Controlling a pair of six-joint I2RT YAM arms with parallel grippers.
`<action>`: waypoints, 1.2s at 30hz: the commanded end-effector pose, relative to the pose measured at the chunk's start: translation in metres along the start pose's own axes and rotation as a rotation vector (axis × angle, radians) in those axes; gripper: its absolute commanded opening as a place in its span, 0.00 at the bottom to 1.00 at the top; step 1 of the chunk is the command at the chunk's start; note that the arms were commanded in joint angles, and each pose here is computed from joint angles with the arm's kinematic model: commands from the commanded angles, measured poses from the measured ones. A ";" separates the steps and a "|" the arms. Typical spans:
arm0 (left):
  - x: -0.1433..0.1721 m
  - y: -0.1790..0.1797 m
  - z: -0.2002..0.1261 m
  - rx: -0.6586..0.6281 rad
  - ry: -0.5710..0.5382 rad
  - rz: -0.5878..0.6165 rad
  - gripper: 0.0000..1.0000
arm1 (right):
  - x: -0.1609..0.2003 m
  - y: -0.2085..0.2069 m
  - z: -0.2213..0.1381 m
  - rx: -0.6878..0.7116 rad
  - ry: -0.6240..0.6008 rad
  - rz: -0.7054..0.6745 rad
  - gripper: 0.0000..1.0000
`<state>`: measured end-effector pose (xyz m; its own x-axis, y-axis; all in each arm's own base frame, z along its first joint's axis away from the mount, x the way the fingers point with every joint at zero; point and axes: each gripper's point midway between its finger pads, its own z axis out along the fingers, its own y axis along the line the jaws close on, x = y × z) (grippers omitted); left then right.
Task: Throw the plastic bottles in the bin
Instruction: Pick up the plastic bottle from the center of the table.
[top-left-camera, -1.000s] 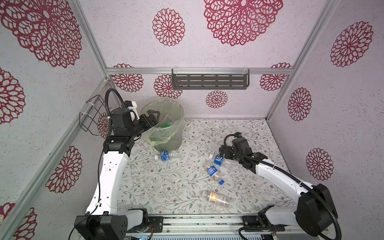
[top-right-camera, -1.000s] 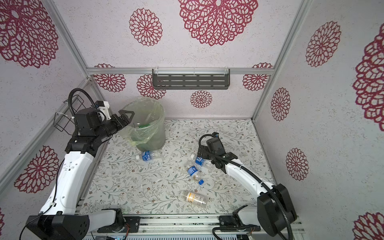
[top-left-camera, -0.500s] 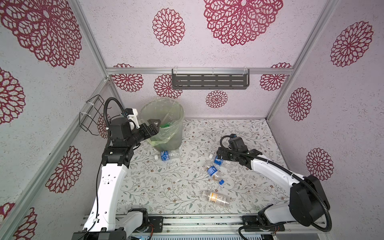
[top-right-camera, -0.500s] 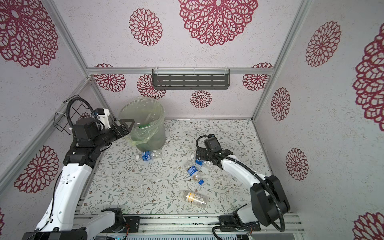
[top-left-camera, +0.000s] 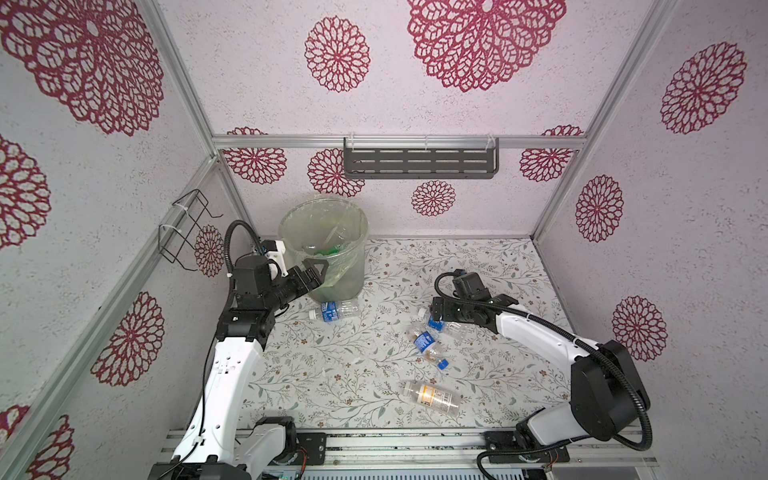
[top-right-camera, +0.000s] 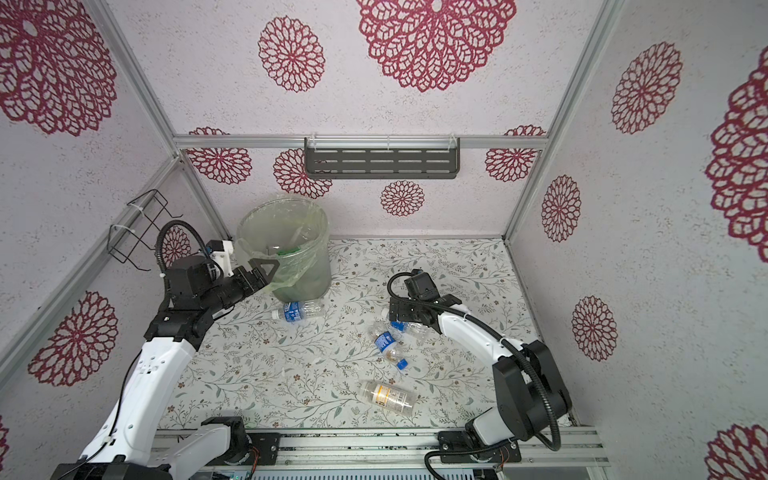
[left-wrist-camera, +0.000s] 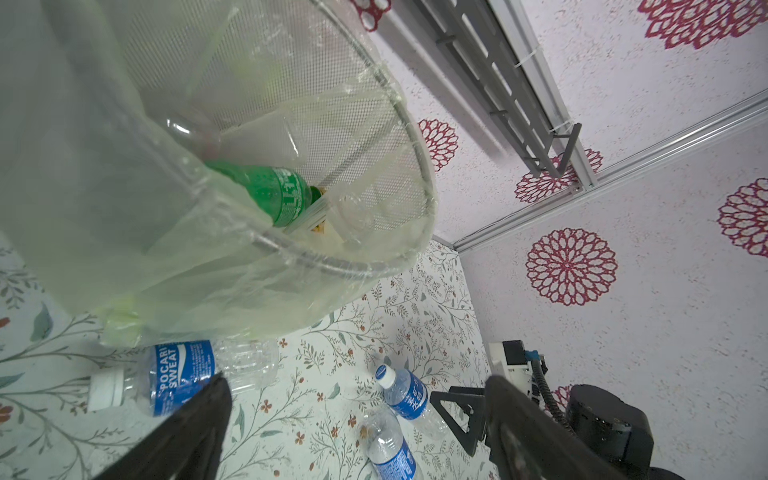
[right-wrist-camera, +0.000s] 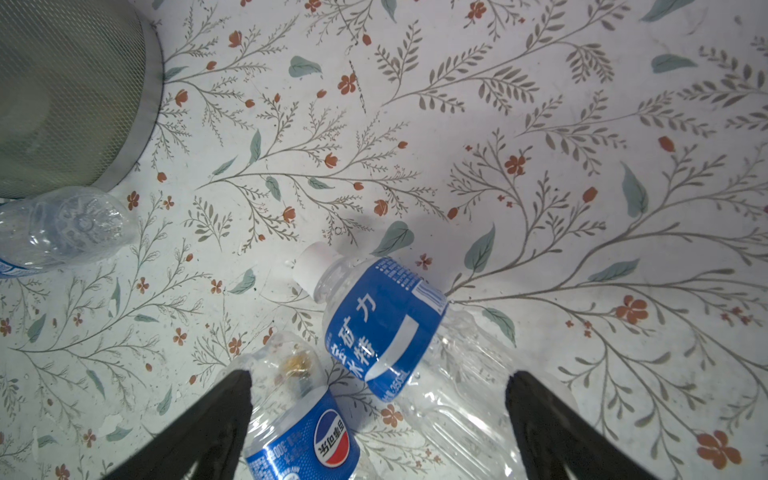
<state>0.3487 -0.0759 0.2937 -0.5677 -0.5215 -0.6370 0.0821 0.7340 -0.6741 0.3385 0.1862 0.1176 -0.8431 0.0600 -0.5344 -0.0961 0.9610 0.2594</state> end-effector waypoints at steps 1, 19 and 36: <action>0.000 -0.011 0.001 0.058 -0.024 -0.019 0.97 | 0.003 0.008 -0.007 -0.019 -0.005 -0.034 0.99; 0.018 -0.008 0.011 0.040 0.002 -0.018 0.97 | 0.031 0.034 -0.009 -0.093 0.012 -0.066 0.99; 0.021 0.000 0.014 0.010 0.006 -0.021 0.97 | 0.063 0.050 -0.005 -0.159 0.049 -0.092 0.97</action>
<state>0.3476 -0.0919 0.2724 -0.5864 -0.5383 -0.6052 0.0652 0.7134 -0.6977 0.2775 0.2275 0.0866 -0.8668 -0.0614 -0.4949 -0.2350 0.9256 0.2968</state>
